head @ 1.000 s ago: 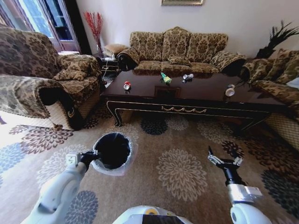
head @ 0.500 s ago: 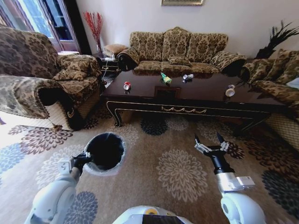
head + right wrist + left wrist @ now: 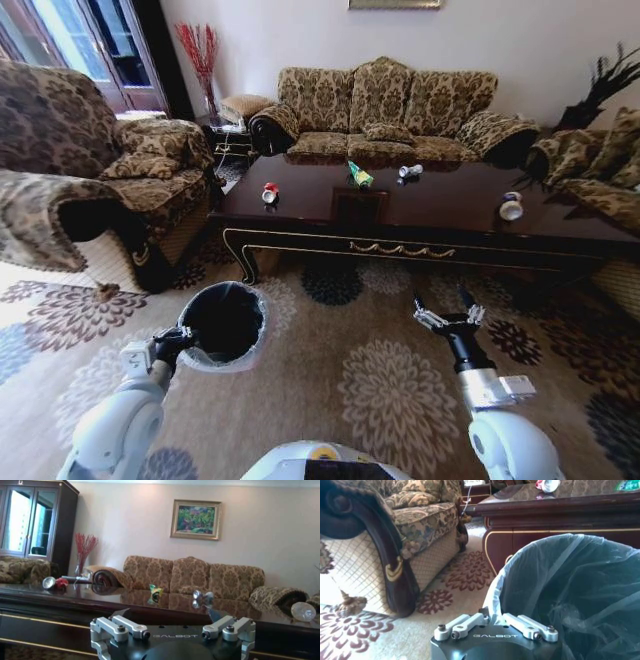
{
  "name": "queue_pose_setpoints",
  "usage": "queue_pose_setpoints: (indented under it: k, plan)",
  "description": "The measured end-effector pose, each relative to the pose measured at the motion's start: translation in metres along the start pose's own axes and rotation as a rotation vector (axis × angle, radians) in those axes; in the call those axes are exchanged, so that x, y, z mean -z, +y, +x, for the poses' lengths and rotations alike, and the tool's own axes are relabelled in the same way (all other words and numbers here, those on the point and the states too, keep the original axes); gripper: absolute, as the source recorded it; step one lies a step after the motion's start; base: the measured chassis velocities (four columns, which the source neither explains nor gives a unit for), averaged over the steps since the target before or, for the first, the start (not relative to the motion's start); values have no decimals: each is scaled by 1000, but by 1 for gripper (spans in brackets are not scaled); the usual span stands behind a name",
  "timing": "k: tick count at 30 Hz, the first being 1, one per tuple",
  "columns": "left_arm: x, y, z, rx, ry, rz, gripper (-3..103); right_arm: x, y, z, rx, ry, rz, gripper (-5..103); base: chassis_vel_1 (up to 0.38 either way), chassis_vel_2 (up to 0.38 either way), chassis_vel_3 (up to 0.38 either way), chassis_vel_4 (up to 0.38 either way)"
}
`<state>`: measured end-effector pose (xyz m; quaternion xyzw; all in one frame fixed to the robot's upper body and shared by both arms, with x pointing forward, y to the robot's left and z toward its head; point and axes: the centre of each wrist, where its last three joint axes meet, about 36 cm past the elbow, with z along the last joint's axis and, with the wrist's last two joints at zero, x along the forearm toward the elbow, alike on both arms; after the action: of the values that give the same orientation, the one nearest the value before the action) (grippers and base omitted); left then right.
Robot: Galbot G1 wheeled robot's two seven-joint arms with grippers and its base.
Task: Move to the front of the table and place the trash on the table into the trash bin.
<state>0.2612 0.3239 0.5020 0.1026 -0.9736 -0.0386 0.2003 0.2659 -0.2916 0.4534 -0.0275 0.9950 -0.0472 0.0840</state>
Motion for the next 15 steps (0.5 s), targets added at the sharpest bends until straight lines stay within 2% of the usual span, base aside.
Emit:
queue_pose_setpoints:
  k: [4,15]
  plan:
    - [0,0,0,-5,3,3,2,-4,-2,2,-5,-1,3,100,-53,69,81,-26]
    - [-1,4,-3,10,20,2,2,-2,0,-1,-5,-18,-8,100,13,-6,-3,9]
